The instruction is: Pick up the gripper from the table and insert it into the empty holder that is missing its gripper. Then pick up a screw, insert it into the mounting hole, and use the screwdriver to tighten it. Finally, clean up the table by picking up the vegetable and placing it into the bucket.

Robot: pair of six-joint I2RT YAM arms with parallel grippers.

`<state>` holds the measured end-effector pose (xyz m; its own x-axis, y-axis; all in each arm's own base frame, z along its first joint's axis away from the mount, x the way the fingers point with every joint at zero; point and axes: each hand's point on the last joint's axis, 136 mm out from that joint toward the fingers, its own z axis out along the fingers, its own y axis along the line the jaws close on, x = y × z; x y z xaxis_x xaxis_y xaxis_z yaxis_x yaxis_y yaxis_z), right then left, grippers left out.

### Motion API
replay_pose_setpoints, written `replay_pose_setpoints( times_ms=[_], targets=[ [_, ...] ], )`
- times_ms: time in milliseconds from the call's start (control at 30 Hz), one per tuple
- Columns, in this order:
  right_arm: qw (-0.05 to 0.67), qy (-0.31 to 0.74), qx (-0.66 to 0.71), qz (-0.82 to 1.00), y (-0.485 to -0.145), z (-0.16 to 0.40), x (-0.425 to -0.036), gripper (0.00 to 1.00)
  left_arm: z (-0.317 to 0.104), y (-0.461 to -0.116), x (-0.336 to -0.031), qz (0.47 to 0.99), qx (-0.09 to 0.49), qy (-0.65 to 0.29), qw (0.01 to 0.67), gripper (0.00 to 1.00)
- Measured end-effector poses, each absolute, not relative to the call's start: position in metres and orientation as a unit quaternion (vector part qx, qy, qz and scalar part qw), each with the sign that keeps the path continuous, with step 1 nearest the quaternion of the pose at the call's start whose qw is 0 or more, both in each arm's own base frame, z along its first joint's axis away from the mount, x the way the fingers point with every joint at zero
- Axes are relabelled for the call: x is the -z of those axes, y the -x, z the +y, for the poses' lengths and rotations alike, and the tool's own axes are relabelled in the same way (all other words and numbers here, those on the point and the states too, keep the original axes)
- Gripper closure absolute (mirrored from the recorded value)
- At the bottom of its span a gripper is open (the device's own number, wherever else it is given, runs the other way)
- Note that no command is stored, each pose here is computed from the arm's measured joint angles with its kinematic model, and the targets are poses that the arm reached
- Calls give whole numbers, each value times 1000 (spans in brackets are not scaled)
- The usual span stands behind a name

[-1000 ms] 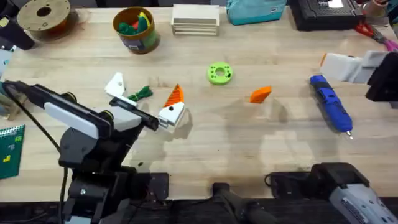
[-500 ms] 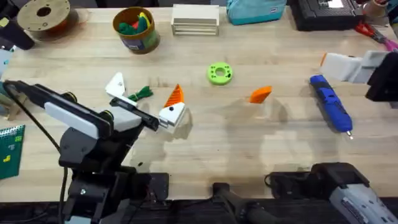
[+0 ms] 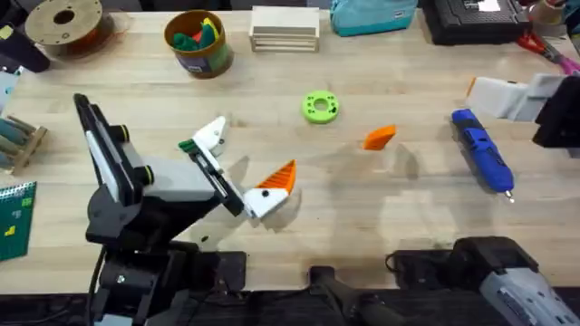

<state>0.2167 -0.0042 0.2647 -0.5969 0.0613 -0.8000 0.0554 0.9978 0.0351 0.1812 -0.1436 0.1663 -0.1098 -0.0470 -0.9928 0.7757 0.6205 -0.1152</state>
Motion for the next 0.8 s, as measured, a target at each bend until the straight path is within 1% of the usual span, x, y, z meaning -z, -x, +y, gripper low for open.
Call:
replay_pose_setpoints(
  times_ms=[233,400,500,533,567,633,800],
  targets=[
    [444,-33,-3,895,-215,-4,-263,10,-151,-171,-167,654,363,-295,595,16],
    [445,-26,0,895,-218,-4,-264,10,-151,-171,-167,653,364,-296,594,15],
    [419,6,4,908,-224,1,-256,10,-152,-170,-167,653,365,-297,593,15],
    [364,64,-1,929,-232,16,-243,10,-152,-170,-167,653,366,-298,593,15],
    [311,146,-3,939,-240,36,-231,10,-152,-170,-167,652,367,-298,592,15],
    [279,215,0,936,-241,51,-221,10,-152,-169,-167,652,368,-299,592,15],
    [198,390,32,899,-232,79,-192,10,-152,-169,-167,652,368,-299,592,16]
  ],
)
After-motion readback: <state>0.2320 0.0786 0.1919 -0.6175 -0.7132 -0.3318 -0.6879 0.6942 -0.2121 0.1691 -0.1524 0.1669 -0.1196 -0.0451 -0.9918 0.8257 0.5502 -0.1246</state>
